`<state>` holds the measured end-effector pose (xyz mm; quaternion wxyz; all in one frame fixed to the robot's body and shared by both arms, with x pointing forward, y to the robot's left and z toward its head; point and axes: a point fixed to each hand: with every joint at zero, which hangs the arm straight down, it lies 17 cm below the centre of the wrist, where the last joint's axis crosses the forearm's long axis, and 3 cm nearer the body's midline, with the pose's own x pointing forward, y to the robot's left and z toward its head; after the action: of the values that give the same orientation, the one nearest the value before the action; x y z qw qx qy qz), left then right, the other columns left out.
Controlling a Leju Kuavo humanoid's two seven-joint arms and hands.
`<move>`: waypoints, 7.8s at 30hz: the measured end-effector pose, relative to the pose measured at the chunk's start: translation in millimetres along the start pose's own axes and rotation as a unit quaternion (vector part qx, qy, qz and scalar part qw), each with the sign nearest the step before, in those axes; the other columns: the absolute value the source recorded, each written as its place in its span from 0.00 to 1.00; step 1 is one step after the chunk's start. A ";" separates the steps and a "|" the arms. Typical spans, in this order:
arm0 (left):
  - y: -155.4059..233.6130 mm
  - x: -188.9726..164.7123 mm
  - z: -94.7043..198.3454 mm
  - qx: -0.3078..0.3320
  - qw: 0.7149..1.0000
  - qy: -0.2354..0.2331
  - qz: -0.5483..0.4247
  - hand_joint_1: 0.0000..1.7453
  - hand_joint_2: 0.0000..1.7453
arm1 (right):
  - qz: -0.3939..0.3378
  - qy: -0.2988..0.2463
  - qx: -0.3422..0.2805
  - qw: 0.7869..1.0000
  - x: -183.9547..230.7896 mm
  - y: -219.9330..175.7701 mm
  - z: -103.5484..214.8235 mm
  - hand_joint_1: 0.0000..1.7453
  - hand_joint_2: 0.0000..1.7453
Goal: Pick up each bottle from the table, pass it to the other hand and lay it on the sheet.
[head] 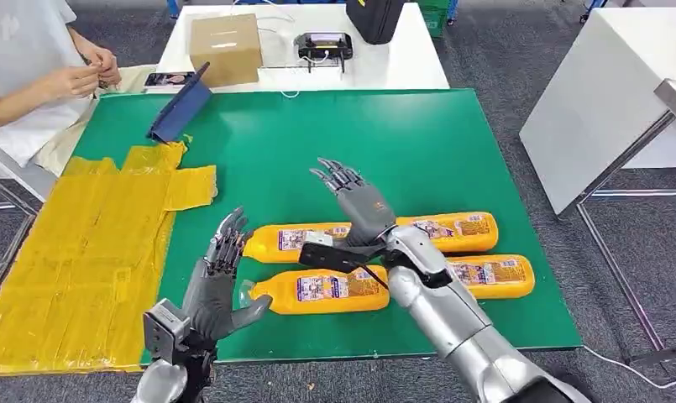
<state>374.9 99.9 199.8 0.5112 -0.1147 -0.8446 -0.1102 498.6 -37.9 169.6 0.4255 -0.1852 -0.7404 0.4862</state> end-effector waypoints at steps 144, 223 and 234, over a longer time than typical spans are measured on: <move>-17.3 52.7 -49.8 -0.025 0.996 -0.082 -0.018 1.00 1.00 | -0.282 -0.100 -0.118 0.947 129.2 45.9 84.0 1.00 1.00; 185.1 12.0 -52.3 0.202 0.903 -0.032 -0.377 0.00 1.00 | 0.197 0.145 0.033 0.969 -166.7 -82.3 91.0 0.00 1.00; 129.1 43.3 -53.6 0.163 0.929 -0.092 -0.318 0.00 1.00 | 0.195 0.184 0.146 0.952 -231.9 -39.5 119.5 0.00 1.00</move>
<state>439.9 209.7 271.4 0.3810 0.2350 -0.8865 -0.1171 539.3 -282.8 80.2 0.4741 -0.3482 -0.5198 0.6196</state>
